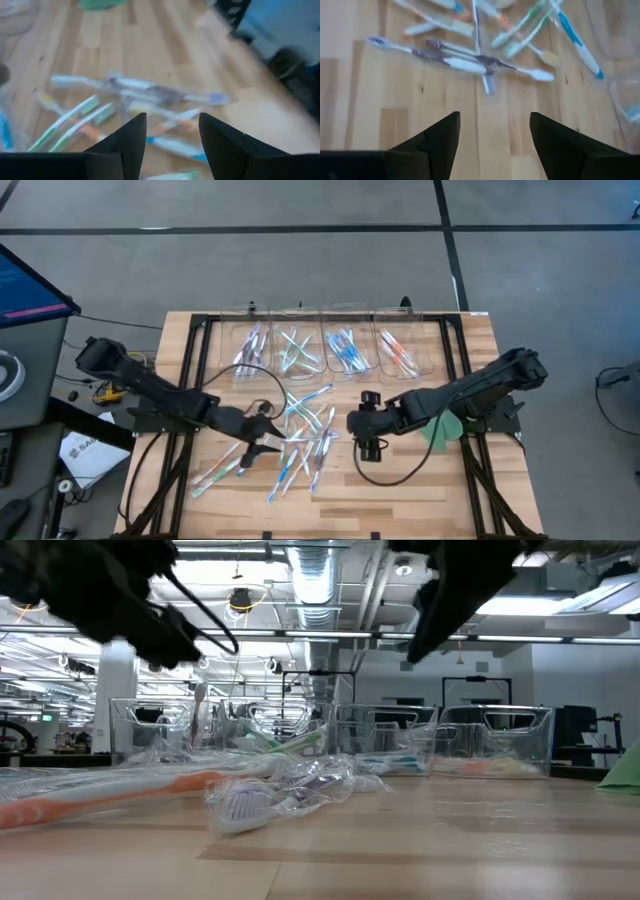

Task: Pick & Place Toothbrushes
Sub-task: Put the purple toothbrush into the left transparent bin

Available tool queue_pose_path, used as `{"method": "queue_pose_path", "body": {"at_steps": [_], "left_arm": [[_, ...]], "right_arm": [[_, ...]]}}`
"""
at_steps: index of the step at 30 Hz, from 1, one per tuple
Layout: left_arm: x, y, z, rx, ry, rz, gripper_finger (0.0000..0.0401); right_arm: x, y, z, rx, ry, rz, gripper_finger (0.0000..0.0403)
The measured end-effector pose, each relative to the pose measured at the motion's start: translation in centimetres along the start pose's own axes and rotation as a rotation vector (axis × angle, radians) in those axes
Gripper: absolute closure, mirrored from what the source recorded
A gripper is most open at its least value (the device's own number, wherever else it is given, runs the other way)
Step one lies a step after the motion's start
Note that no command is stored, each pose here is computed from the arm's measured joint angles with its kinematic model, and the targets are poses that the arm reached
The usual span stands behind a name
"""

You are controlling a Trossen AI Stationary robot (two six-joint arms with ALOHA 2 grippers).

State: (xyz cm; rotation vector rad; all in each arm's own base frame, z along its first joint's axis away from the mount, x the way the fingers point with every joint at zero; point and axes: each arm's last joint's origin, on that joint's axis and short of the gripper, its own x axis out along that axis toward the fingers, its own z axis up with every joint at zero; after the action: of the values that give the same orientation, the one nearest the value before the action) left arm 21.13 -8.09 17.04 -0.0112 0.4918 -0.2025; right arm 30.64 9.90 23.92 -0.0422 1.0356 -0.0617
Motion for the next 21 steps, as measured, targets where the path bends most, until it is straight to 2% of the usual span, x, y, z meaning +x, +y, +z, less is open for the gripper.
{"method": "queue_pose_path", "body": {"at_steps": [4,6,15,21], "left_arm": [[1.7,0.5,-1.3,0.006,0.064,0.045,0.0224],[2.4,0.7,-1.7,0.001,0.077,0.032,0.0224],[3.9,0.6,-3.7,0.002,0.182,0.017,0.0224],[4.2,0.7,-4.1,0.01,0.192,0.048,0.0224]], "right_arm": [[0.1,0.0,-0.1,-0.003,0.01,-0.001,0.0168],[0.2,0.0,-0.2,-0.006,0.022,-0.003,0.0168],[0.2,0.0,-0.2,-0.005,0.015,-0.001,0.0168],[0.2,0.1,-0.1,-0.002,0.005,0.002,0.0168]]}}
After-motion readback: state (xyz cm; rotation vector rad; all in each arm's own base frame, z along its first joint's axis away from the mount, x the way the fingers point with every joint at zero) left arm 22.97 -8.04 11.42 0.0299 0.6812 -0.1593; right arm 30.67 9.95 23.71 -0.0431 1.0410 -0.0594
